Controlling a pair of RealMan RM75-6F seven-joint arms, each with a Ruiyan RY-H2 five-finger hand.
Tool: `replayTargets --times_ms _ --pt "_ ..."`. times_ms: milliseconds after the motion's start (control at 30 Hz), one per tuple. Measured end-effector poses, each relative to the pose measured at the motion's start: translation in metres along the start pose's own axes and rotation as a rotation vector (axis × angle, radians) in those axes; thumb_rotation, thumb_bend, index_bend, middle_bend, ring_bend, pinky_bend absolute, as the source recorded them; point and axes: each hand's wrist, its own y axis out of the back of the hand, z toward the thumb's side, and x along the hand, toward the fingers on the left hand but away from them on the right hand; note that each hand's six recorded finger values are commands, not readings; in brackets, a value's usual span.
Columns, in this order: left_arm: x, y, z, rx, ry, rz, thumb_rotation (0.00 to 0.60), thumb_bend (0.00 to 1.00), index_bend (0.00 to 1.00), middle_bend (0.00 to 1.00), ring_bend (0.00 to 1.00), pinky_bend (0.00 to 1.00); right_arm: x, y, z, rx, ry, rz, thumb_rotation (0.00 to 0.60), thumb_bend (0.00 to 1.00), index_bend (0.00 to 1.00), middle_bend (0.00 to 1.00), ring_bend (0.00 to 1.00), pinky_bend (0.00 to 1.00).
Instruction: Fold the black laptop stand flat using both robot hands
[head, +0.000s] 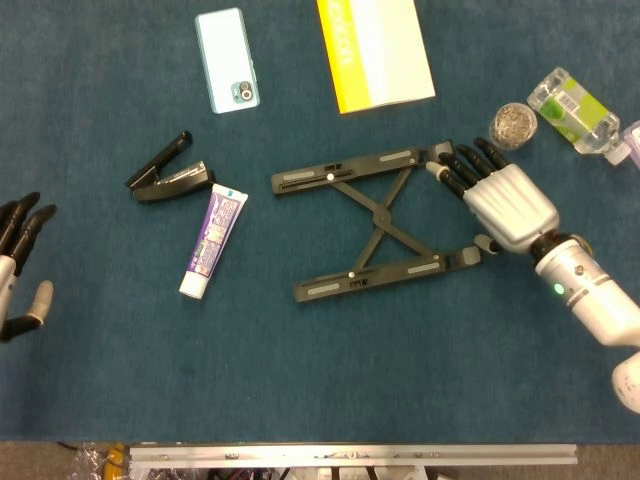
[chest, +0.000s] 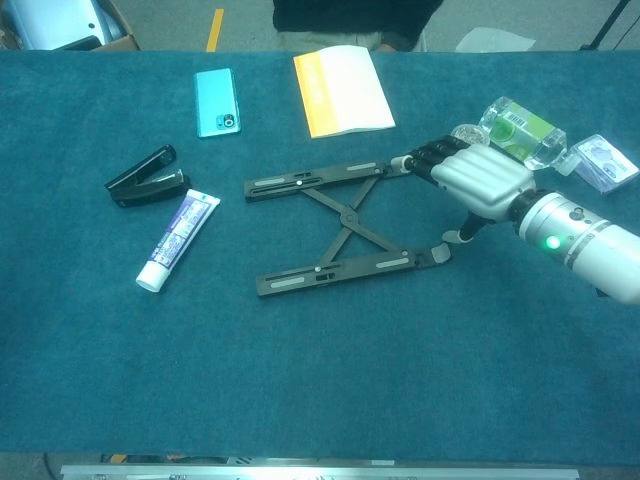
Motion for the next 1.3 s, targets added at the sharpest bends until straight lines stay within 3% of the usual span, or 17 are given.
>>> replayTargets --times_ms 667,933,1000,1067,1167,1300 --pt "-0.001 0.0 0.003 0.01 -0.022 -0.008 0.6 0.47 0.0 0.0 0.0 0.03 0.04 0.01 0.029 -0.106 0.057 0.037 0.6 0.0 0.0 0.1 0.0 0.03" --pt "0.001 0.004 0.022 0.04 -0.086 -0.017 0.6 0.47 0.0 0.0 0.0 0.03 0.011 0.043 0.016 -0.277 0.006 0.012 0.6 0.01 0.0 0.12 0.0 0.03" --pt "0.001 0.005 0.024 0.037 -0.089 -0.019 0.6 0.47 0.0 0.0 0.0 0.03 0.002 0.047 0.017 -0.322 0.01 0.026 0.6 0.09 0.0 0.17 0.0 0.03" --pt "0.001 0.006 0.023 0.04 -0.085 -0.019 0.6 0.47 0.0 0.0 0.0 0.03 -0.008 0.052 0.02 -0.375 0.023 0.044 0.589 0.28 0.0 0.21 0.02 0.03" --pt "-0.001 0.007 0.02 0.043 -0.07 -0.021 0.6 0.47 0.0 0.0 0.0 0.03 -0.025 0.058 0.025 -0.469 0.034 0.074 0.55 0.43 0.0 0.23 0.04 0.04" --pt "-0.003 0.008 0.015 0.044 -0.051 -0.021 0.6 0.47 0.0 0.0 0.0 0.03 -0.048 0.061 0.024 -0.551 0.019 0.102 0.531 0.5 0.0 0.23 0.04 0.04"
